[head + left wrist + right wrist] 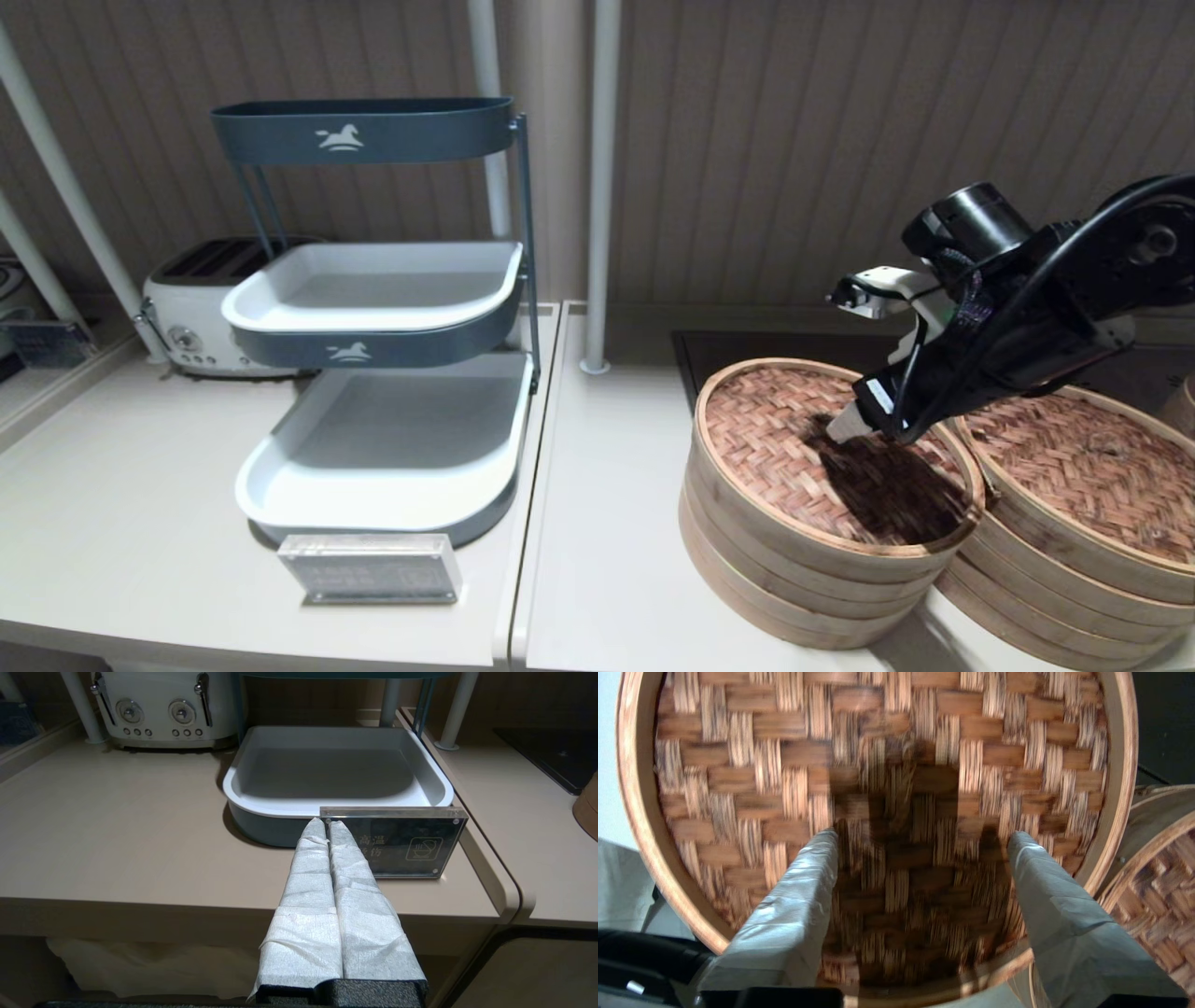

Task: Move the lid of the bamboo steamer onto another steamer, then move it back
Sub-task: Pick up the steamer

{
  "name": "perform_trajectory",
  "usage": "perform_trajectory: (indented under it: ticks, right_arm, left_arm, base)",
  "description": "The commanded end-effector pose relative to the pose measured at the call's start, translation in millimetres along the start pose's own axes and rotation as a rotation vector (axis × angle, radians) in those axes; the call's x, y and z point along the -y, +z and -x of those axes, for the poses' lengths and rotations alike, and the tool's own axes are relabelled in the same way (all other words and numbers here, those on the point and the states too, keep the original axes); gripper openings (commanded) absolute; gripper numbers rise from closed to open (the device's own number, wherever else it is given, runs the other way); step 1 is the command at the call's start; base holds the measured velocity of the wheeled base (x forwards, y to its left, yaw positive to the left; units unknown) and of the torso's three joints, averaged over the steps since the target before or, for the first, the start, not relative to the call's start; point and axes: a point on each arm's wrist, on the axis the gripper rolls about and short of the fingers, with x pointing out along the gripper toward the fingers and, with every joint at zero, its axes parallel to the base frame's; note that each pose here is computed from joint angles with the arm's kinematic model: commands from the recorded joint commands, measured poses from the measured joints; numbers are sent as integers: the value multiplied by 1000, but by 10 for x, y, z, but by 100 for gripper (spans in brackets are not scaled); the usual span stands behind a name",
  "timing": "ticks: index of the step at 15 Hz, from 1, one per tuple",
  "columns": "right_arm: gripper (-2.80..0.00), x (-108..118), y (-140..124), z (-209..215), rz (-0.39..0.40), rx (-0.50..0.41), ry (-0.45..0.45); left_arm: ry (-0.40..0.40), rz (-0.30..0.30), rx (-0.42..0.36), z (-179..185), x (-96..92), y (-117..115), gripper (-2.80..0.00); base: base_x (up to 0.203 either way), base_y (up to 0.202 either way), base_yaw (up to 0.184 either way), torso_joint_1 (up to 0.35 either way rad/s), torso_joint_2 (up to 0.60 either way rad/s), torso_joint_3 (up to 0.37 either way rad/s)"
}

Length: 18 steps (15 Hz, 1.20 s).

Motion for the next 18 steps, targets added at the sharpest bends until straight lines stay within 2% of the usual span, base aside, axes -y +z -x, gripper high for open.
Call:
perform_trajectory:
  ticks: [1,11,12,18]
  right_arm:
    - [0,-4,22,-101,3,-12,-1]
    - [0,30,67,-264,-7,-31,-1]
    - [-280,30,68,-269,-5,-31,-1]
    - [-280,16,57,-279,-6,-36,6]
  left_arm:
    - [0,1,-25,-15,1,-78,-280]
    - [0,0,-24,-15,1,-78,-280]
    - [0,0,-25,-16,1,-78,-280]
    - [0,1,-25,-16,1,-78,-280]
  base:
    - [0,0,0,0,0,0]
    - [0,0,0,0,0,0]
    - [0,0,0,0,0,0]
    - [0,0,0,0,0,0]
